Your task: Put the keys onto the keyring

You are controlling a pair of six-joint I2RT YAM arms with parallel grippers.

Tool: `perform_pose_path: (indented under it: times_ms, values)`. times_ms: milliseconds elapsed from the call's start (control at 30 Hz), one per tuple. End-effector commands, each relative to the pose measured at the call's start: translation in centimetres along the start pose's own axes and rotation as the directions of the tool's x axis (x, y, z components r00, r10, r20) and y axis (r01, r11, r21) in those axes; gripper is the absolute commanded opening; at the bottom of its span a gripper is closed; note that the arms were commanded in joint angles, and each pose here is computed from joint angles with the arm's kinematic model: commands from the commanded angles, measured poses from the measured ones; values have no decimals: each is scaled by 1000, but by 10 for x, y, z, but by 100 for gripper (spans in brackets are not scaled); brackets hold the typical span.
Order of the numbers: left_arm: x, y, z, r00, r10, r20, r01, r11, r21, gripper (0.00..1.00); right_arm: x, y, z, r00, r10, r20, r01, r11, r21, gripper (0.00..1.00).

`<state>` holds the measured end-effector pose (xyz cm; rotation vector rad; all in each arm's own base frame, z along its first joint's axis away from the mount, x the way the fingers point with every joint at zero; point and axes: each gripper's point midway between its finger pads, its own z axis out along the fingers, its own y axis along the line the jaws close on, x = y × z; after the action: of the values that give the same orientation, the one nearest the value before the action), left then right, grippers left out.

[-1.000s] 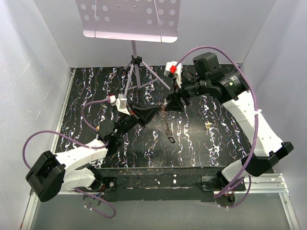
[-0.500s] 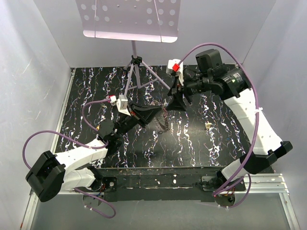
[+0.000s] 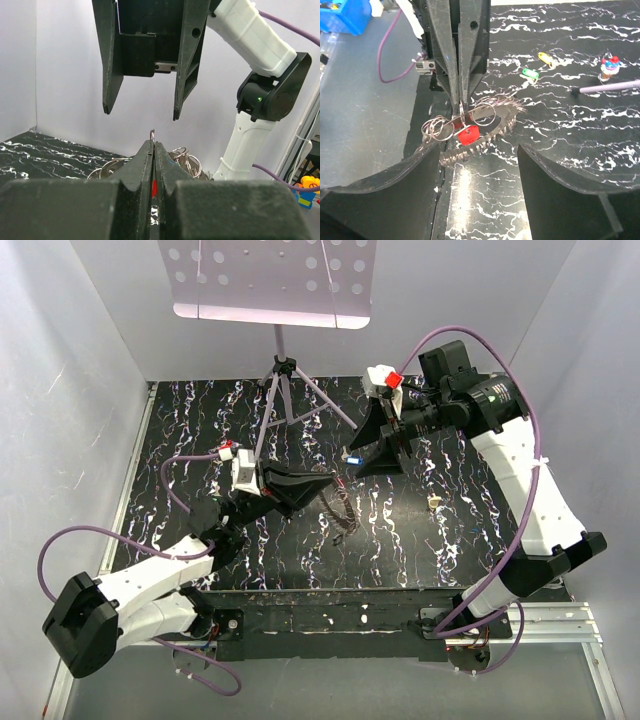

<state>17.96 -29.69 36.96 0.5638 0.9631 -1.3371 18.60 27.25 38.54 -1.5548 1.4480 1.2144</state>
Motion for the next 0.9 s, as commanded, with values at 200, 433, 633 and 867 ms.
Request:
perform_pose_path:
  times_ms: [200, 433, 633, 867]
  values:
    - [-21, -18, 0, 998, 40, 55, -45, 995, 86, 0, -17, 15, 4, 995, 14, 98, -2, 993, -116, 65]
    - [-25, -19, 4, 997, 32, 66, -38, 995, 94, 0, -15, 14, 15, 993, 65, 97, -50, 987, -151, 55]
    - [-27, -17, 4, 996, 27, 80, -34, 996, 83, 0, -9, 14, 25, 994, 82, 71, -70, 986, -154, 46]
    - [-27, -14, 3, 996, 31, 82, -36, 997, 64, 0, -4, 15, 27, 993, 103, 59, -94, 984, -150, 34]
